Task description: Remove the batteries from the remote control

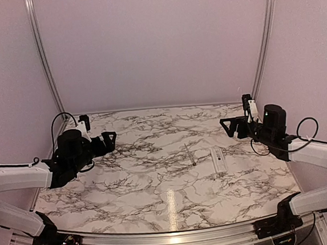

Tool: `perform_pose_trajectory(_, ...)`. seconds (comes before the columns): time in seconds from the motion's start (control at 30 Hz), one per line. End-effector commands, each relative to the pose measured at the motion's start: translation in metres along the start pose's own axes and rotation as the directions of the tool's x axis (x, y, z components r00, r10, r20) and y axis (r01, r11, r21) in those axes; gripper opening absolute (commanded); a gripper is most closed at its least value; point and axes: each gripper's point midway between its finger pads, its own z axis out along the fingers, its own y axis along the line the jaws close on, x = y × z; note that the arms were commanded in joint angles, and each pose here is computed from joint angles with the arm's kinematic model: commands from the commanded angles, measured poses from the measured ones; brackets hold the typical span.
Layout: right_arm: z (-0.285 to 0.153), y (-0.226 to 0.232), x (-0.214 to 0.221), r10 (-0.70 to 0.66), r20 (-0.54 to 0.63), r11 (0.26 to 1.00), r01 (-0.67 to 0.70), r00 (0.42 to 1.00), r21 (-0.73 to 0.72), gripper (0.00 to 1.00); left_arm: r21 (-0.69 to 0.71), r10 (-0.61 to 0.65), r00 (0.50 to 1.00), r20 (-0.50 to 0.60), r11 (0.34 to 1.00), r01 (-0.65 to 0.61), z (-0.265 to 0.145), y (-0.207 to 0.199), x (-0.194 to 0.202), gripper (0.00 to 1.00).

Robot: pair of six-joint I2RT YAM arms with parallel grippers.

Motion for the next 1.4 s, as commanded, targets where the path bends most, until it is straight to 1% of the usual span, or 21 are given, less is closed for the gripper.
perform_pose_trajectory(0.0,-0.002,0.007,-0.009,-0.023,0.031,1.000,0.024,0.999,-0.018,0.99,0.014,0.015,0.999,0.031,1.000,-0.016,0.008,-0.010,-0.012,0.99)
perform_pose_trajectory(0.17,0.000,0.000,-0.007,0.029,0.000,0.999,-0.029,1.000,0.024,0.98,0.026,0.020,0.999,0.027,0.999,-0.021,0.012,-0.014,-0.013,0.99)
perform_pose_trajectory(0.3,0.002,0.008,0.000,0.070,-0.042,0.997,-0.071,0.997,-0.020,0.98,0.033,0.034,0.999,0.013,0.999,-0.034,0.018,-0.019,-0.015,0.99)
perform_pose_trajectory(0.33,0.003,0.007,0.003,0.084,-0.057,0.996,-0.085,0.995,-0.012,0.98,0.035,0.036,0.999,0.009,0.999,-0.037,0.019,-0.020,-0.014,0.99)
perform_pose_trajectory(0.4,0.006,0.001,0.015,0.100,-0.108,0.994,-0.094,0.989,0.059,0.98,0.043,0.043,0.999,0.000,0.998,-0.043,0.022,-0.023,-0.014,0.99)
perform_pose_trajectory(0.53,0.011,-0.007,0.039,0.090,-0.213,0.979,-0.047,0.973,0.200,0.99,0.058,0.053,0.998,-0.020,0.997,-0.052,0.027,-0.027,-0.010,0.99)
perform_pose_trajectory(0.73,0.018,-0.009,0.072,0.088,-0.337,0.947,0.026,0.937,0.320,0.98,0.074,0.053,0.998,-0.030,0.996,-0.051,0.028,-0.030,-0.008,0.99)
perform_pose_trajectory(0.97,0.030,-0.016,0.102,0.094,-0.432,0.905,0.104,0.897,0.412,0.98,0.089,0.056,0.998,-0.036,0.995,-0.053,0.027,-0.033,-0.008,0.99)
perform_pose_trajectory(1.17,0.039,-0.024,0.125,0.126,-0.493,0.886,0.126,0.861,0.446,0.98,0.118,0.053,0.997,-0.048,0.992,-0.047,0.026,-0.039,-0.007,0.99)
perform_pose_trajectory(1.37,0.044,-0.029,0.138,0.134,-0.531,0.874,0.153,0.837,0.461,0.99,0.149,0.053,0.996,-0.075,0.988,-0.041,0.025,-0.045,-0.004,0.99)
